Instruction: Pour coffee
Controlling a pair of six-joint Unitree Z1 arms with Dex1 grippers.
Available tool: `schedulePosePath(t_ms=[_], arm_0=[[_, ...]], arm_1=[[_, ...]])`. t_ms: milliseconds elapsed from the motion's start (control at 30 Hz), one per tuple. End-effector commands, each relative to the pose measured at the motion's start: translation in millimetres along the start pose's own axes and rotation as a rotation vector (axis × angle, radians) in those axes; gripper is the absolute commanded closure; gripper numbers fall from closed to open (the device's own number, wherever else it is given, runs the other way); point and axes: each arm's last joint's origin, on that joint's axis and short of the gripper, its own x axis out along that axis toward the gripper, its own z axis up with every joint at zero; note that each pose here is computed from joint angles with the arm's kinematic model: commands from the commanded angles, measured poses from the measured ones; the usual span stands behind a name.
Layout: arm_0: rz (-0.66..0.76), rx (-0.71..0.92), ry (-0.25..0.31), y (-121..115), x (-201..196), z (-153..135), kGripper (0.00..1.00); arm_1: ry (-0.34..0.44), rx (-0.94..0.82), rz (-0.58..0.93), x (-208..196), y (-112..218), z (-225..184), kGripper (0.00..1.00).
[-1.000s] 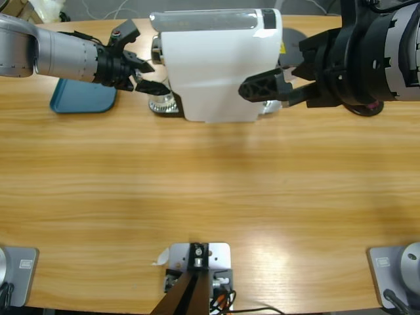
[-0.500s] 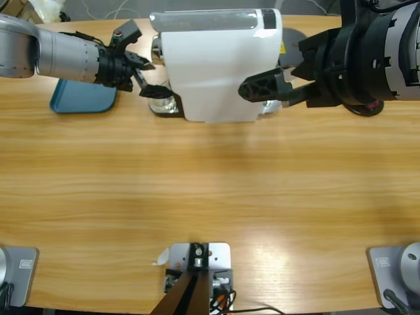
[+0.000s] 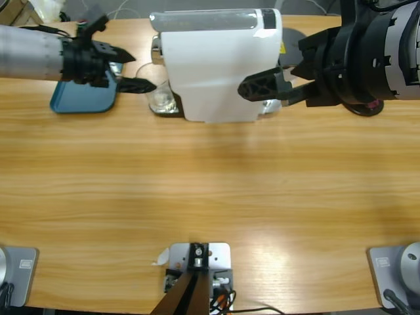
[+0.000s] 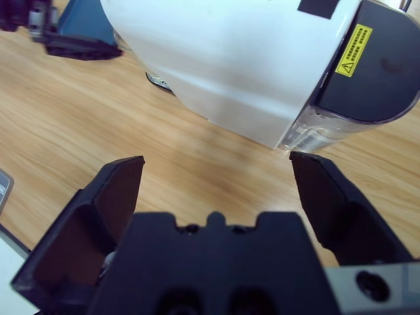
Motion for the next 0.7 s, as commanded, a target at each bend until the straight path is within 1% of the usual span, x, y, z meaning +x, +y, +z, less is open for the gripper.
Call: schedulePosePath(t_ms=[33,67,100,133,167,200,233,267,333,367,433,467,533,700], arm_0=[[0.056,-0.031,-0.005,-41,-74,-19,0.004],[0.091,-0.052,0.008,-47,-83,-20,0.004],[0.124,-0.098,0.026,-54,-93,-22,0.004],[0.147,-0.142,0.044,-60,-101,-25,0.004],[0.171,-0.178,0.064,-66,-109,-29,0.002],[0.185,-0.207,0.084,-71,-116,-33,0.000],[0.196,-0.229,0.112,-75,-122,-37,0.000],[0.206,-0.239,0.142,-78,-128,-41,0.000],[0.225,-0.268,0.185,-81,-137,-47,0.000],[0.246,-0.281,0.195,-82,-142,-48,0.000],[0.270,-0.311,0.201,-82,-145,-49,0.000],[0.272,-0.331,0.199,-82,-145,-49,0.000],[0.273,-0.362,0.198,-81,-143,-47,0.004],[0.272,-0.366,0.224,-79,-135,-49,0.004]], arm_1=[[-0.071,-0.017,-0.051,-16,-11,35,0.020],[-0.076,-0.032,-0.070,-23,-14,49,0.088],[-0.074,-0.035,-0.095,-29,-18,63,0.207],[-0.078,-0.028,-0.112,-33,-20,76,0.417],[-0.089,-0.009,-0.112,-33,-23,87,0.785],[-0.104,-0.002,-0.113,-31,-25,97,0.983],[-0.112,0.002,-0.122,-29,-27,105,1.000],[-0.102,0.008,-0.146,-25,-29,113,1.000],[-0.023,0.011,-0.188,-13,-31,127,1.000],[0.007,0.004,-0.186,-8,-30,132,1.000],[0.066,-0.007,-0.177,5,-26,141,1.000],[0.109,-0.007,-0.173,14,-24,145,1.000],[0.165,0.017,-0.155,27,-27,151,1.000],[0.221,0.066,-0.148,41,-38,158,1.000]])
